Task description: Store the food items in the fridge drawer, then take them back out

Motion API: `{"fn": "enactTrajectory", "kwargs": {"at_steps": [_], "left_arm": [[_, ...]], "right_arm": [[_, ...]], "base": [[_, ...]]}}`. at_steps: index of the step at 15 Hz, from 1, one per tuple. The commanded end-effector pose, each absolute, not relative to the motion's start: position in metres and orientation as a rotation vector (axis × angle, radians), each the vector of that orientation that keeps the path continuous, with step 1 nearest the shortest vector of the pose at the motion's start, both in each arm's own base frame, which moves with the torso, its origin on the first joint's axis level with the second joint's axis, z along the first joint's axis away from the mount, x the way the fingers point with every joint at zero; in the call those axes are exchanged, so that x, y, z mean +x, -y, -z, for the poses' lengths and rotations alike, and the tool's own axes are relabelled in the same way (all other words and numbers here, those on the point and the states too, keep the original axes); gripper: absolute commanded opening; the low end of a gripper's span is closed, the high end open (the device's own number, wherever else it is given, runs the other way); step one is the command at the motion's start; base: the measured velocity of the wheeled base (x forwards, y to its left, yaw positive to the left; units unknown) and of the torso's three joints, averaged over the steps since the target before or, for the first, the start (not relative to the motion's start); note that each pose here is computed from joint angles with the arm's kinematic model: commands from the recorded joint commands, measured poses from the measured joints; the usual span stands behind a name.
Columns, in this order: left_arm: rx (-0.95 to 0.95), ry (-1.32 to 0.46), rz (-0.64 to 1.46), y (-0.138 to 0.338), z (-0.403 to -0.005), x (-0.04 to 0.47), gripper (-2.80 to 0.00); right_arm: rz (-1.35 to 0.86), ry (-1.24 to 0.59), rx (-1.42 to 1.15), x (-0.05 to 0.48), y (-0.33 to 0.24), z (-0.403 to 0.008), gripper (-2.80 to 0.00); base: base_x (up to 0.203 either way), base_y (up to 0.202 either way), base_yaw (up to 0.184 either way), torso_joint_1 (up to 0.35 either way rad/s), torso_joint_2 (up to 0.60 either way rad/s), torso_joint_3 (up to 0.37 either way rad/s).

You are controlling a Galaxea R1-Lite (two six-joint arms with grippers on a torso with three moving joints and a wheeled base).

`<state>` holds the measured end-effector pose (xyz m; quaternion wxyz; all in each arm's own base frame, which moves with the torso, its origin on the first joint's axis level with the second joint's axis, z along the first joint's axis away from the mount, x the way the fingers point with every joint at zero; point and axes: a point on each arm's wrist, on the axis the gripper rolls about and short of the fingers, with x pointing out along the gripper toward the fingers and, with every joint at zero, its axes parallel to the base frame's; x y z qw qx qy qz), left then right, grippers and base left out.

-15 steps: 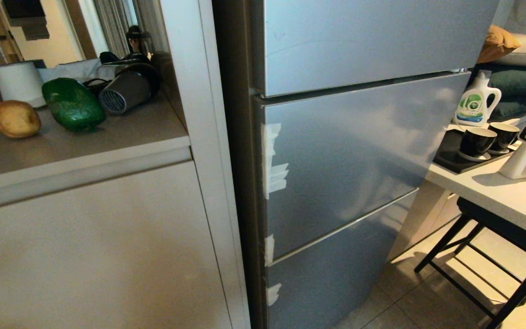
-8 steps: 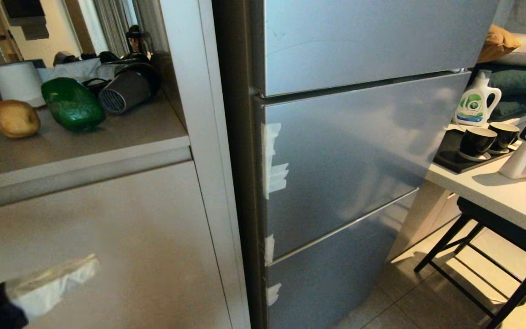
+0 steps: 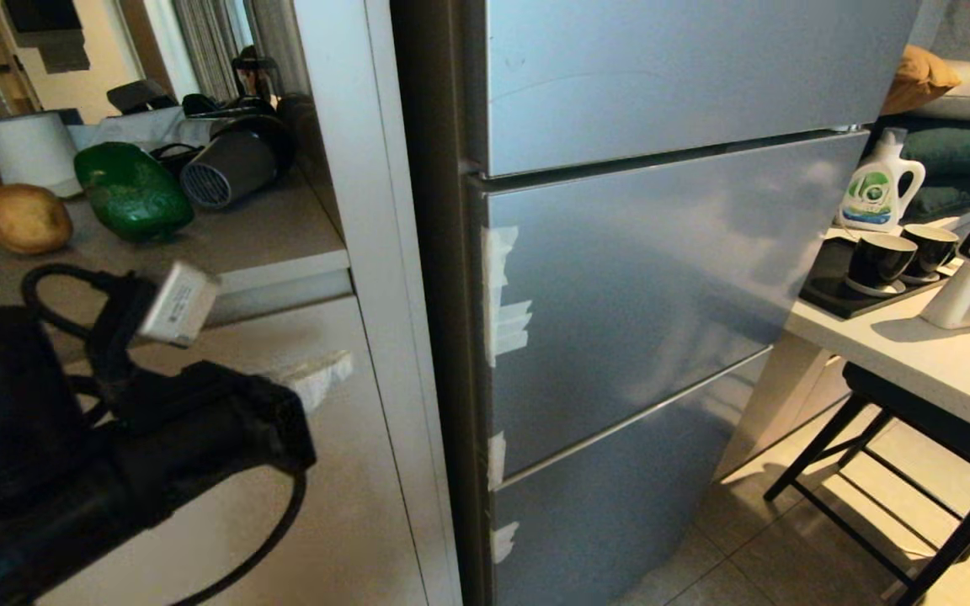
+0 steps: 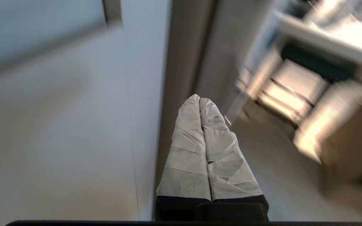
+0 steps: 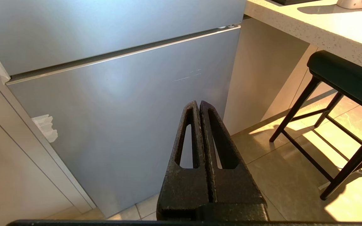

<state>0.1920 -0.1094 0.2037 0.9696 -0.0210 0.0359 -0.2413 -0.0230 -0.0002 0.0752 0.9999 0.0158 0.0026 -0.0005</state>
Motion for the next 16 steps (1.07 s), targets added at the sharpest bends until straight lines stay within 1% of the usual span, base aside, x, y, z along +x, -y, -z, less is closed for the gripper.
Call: {"fn": "enactTrajectory", "kwargs": {"at_steps": [1, 4, 10, 16], "left_arm": [[-0.065, -0.008, 0.412, 0.137, -0.198, 0.216, -2.80], [-0.080, 0.028, 0.411, 0.145, -0.207, 0.215, -2.80], [-0.107, 0.079, 0.483, 0.176, -0.219, 0.222, -2.80], [-0.130, 0.113, 0.477, 0.197, -0.225, 0.229, -2.80]], "right_arm": [[0.002, -0.006, 0.032, -0.023, 0.000, -0.075, -2.80], [0.002, -0.006, 0.032, -0.023, 0.000, -0.075, -2.80], [0.002, -0.006, 0.034, -0.023, 0.000, -0.075, -2.80], [0.002, -0.006, 0.034, -0.023, 0.000, -0.075, -2.80]], "base": [[0.000, 0.000, 0.000, 0.000, 0.00, 0.000], [0.000, 0.000, 0.000, 0.000, 0.00, 0.000], [0.000, 0.000, 0.000, 0.000, 0.00, 0.000], [0.000, 0.000, 0.000, 0.000, 0.00, 0.000]]}}
